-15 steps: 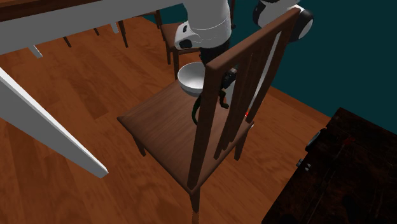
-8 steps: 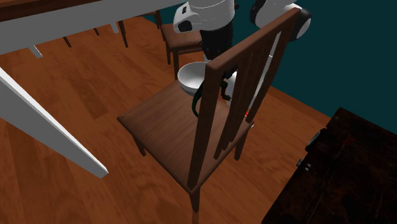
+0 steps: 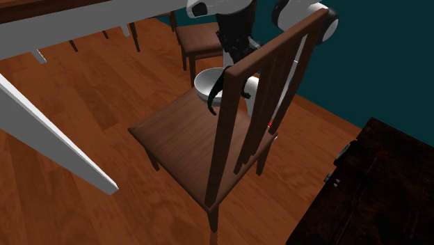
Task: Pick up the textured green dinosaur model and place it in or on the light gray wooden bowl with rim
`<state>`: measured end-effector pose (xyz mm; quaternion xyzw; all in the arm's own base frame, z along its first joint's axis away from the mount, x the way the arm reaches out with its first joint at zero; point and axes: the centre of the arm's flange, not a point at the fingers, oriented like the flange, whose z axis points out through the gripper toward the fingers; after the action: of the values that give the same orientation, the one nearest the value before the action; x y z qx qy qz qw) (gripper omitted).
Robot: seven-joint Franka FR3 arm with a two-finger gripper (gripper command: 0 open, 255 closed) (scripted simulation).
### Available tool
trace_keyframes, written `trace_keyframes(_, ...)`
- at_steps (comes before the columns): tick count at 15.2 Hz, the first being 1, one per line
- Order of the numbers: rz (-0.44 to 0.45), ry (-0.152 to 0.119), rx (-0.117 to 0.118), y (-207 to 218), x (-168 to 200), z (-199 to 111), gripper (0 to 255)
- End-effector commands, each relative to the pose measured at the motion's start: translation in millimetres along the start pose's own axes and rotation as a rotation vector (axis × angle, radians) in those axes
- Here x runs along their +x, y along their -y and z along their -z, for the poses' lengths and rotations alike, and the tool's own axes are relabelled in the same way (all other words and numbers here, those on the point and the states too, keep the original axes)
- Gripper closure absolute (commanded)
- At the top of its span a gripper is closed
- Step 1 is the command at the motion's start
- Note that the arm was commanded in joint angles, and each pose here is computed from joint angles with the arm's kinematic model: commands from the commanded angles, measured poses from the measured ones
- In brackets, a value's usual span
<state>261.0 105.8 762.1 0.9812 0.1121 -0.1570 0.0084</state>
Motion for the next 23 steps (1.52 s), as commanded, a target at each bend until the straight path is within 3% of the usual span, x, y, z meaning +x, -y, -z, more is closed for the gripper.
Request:
trace_keyframes(1, 0.001, 0.000, 0.000, -23.7, -13.3, 0.8, 255)
trace_keyframes(11, 0.001, 0.000, 0.000, -142.3, -78.0, -11.7, 255)
trace_keyframes(23, 0.001, 0.000, 0.000, -143.5, -58.3, -71.9, 255)
